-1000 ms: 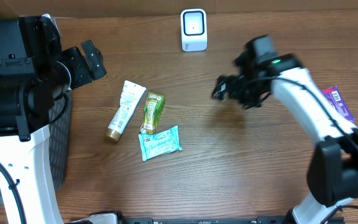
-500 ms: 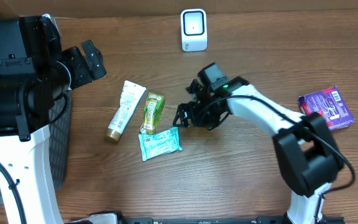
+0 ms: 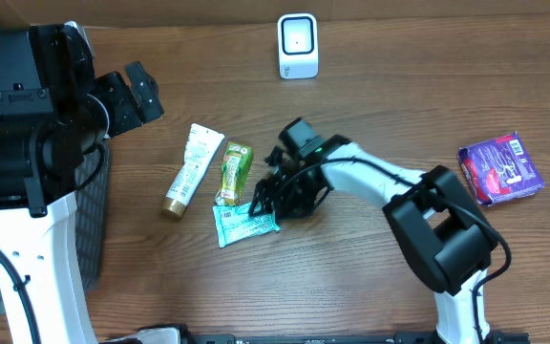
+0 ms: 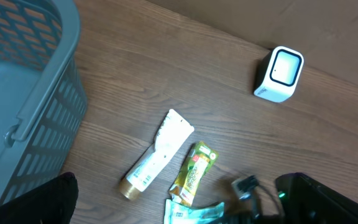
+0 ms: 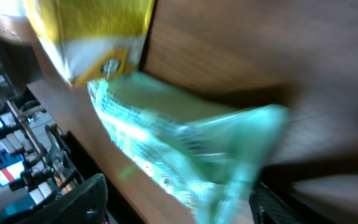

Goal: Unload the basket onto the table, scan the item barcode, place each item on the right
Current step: 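Move the right gripper to the mint-green packet and grasp it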

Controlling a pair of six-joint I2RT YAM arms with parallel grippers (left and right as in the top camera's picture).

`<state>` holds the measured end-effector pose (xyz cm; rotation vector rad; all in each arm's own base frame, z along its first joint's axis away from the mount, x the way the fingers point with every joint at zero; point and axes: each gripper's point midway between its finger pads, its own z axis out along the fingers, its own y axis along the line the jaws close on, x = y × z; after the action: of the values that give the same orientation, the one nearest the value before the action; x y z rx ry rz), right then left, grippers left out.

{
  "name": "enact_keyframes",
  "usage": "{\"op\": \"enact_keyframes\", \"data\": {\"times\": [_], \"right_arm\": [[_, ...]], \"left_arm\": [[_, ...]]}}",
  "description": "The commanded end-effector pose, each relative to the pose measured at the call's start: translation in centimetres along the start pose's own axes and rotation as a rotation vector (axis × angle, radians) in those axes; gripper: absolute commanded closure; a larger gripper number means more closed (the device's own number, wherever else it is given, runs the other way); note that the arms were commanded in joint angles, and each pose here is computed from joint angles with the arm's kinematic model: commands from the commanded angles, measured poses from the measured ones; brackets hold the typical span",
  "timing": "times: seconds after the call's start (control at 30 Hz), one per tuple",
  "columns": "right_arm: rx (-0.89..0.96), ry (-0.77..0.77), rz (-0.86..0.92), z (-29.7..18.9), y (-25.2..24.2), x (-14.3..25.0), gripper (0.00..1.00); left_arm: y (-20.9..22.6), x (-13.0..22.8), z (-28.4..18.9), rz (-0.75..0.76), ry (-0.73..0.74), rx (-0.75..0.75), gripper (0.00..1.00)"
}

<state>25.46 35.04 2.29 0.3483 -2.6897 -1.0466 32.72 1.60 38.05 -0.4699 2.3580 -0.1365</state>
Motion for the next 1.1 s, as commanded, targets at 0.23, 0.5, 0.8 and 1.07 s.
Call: {"op": "enact_keyframes", "data": {"times": [0.23,0.5,0.8,1.07], "right_arm": [[0.038,0.002,0.079,2.4,-1.1,-0.1,0.49],[0.05,-0.129,0.106,0.8,-2.4,-3.6,0.47],[0.026,-0.09,0.047,1.8,-1.1,-2.6,0.51],[0.052,-0.061,0.031,3.1,-0.4,-1.3,0.51]], "left_arm": [[0.2,-0.4,-0.1,0.005,-0.011,-0.008,0.0],[0.2,-0.4,-0.1,0.005,-0.01,-0.009,0.0],[0.2,-0.3,0.0,0.005,-0.009,-0.009,0.01],[0.2,-0.3,0.0,0.005,-0.009,-0.009,0.0]]}}
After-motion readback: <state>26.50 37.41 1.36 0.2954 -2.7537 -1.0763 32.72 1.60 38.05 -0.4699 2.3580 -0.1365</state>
